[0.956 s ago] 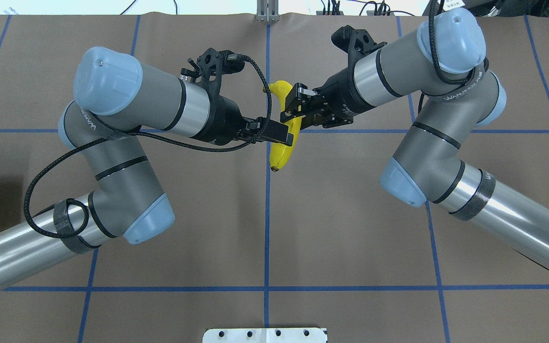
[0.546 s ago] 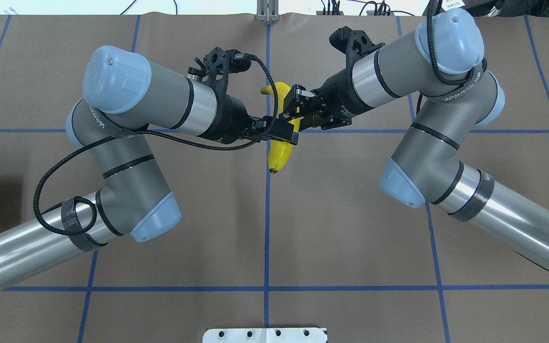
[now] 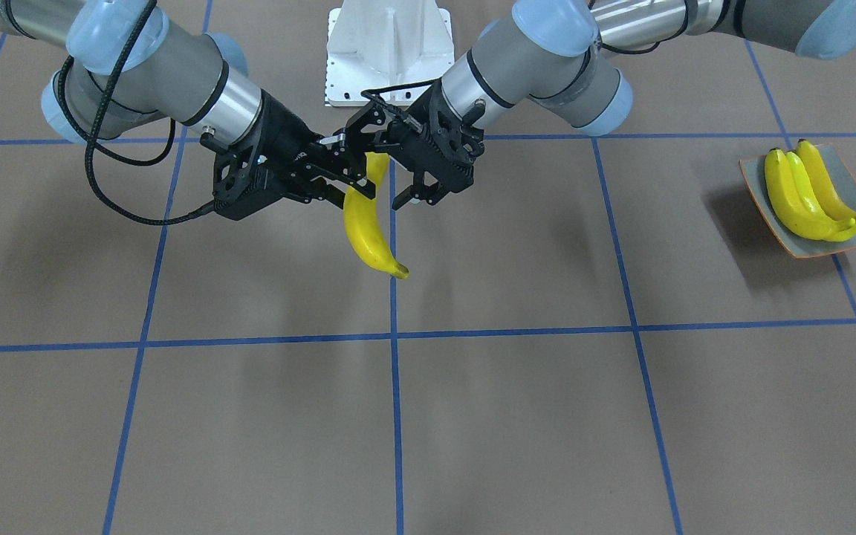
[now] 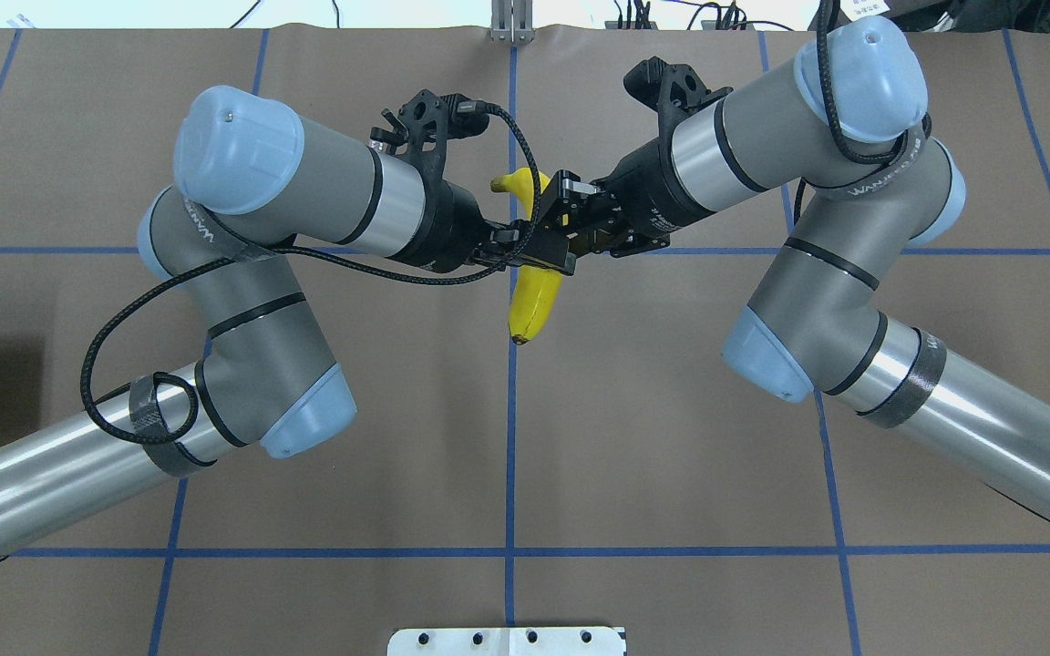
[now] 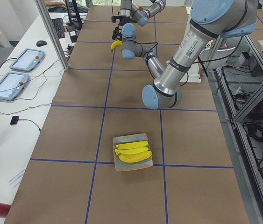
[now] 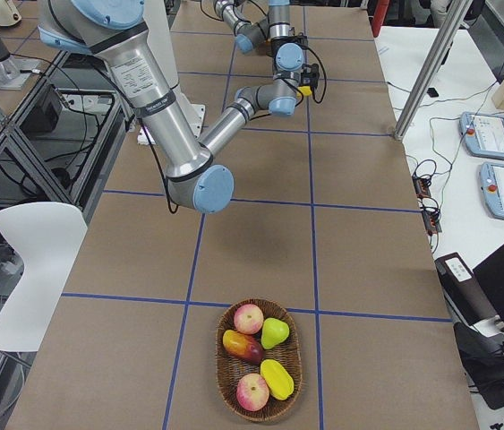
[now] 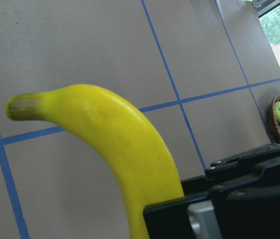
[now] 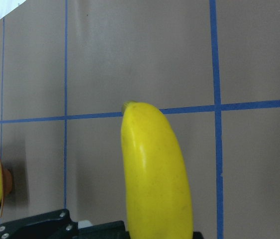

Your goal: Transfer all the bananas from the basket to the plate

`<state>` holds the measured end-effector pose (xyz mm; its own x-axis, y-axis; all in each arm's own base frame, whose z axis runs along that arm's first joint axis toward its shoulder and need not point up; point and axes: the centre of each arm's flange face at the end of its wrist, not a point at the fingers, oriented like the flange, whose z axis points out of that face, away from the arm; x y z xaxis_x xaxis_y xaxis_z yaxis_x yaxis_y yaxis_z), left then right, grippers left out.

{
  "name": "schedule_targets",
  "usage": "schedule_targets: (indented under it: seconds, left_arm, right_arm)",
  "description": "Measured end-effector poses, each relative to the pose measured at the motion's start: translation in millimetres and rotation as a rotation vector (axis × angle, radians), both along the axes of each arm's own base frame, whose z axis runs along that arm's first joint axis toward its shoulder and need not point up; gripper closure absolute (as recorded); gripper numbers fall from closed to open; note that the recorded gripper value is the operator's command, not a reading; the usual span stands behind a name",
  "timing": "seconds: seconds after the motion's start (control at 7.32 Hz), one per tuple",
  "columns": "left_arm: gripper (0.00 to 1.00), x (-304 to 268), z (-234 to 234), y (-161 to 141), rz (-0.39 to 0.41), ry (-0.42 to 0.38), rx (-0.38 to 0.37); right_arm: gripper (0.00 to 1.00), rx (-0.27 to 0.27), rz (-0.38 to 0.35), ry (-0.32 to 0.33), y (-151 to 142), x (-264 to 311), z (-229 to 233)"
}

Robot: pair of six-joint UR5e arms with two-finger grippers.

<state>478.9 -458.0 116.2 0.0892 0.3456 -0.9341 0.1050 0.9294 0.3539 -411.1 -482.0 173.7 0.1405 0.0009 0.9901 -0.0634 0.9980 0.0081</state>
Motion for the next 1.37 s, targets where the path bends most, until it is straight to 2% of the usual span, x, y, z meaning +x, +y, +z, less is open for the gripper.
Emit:
schedule_targets:
  seconds: [0.14,0.27,0.41,0.55,1.09,1.37]
  left_arm:
    - [0.95,1.1,-0.4,1.4,0.003,0.001,0.0]
    - [1.0,1.7,-0.5,2.4,0.005,0.001,0.0]
    - [1.0,2.4,-0.4,3.5,0.007,0.001,0.0]
    - [1.0,2.8,0.0,4.2,0.008,0.0,-0.002]
    - [1.0,-1.6,3.7,2.2,0.006,-0.023,-0.03]
    - [1.0,-39.6,31.9,-20.8,0.015,-0.139,-0.113]
  right_arm:
    - [1.0,0.001,-0.001,-0.001,0.2,0.1,-0.5]
    - [1.0,0.003,-0.001,-0.002,0.3,0.2,-0.9]
    - [0.92,0.003,-0.001,-0.002,0.3,0.2,-0.9]
    - [0.01,0.006,-0.002,-0.003,0.6,0.1,-0.8]
    - [0.0,0.031,0.012,-0.015,8.6,18.9,8.0]
    - [0.0,0.023,0.06,0.002,9.2,43.4,39.4]
